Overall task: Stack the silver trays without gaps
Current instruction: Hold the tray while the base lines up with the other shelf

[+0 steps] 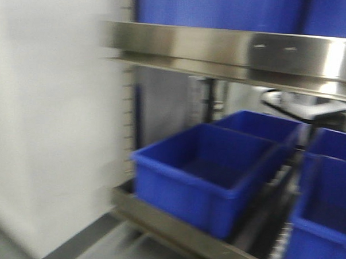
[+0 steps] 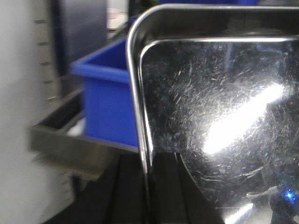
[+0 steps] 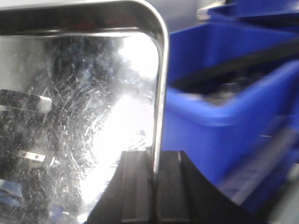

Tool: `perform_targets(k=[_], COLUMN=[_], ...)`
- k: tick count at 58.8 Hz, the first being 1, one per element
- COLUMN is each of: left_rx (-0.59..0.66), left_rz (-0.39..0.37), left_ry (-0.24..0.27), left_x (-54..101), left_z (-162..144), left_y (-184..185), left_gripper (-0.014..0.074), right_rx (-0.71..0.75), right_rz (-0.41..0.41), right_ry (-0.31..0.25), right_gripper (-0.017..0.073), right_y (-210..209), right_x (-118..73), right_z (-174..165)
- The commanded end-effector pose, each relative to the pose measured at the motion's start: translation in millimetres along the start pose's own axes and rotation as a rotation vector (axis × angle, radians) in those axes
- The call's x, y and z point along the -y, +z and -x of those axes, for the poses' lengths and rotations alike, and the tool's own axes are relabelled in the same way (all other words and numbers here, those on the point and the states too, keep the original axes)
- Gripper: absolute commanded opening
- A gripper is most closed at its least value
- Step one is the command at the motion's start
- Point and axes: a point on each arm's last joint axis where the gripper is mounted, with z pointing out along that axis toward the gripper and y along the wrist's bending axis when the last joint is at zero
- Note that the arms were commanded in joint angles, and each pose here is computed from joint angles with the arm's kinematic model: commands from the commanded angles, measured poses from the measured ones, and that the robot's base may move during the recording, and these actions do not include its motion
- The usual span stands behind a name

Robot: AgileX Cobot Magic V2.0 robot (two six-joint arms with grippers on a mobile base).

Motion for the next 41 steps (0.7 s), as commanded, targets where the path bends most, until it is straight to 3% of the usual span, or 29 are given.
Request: perform_targets(k=[1,41], left_rx=[0.082,0.082], left_rz=[-0.071,-0.071], left_ry=[-0.026,-0.026], left_x=[12.6,12.6], left_z=[10.2,10.2], left_y=[-5.2,-5.2], left_gripper=[-0.0007,-0.0007], right_rx=[0.07,0.07], right_rz=[0.042,0.042], right_ry=[0.021,0.021], right_gripper=[-0.0079,-0.0079], right_y=[-4.1,-4.1], right_x=[-8.1,-8.1], right_z=[8.2,8.2])
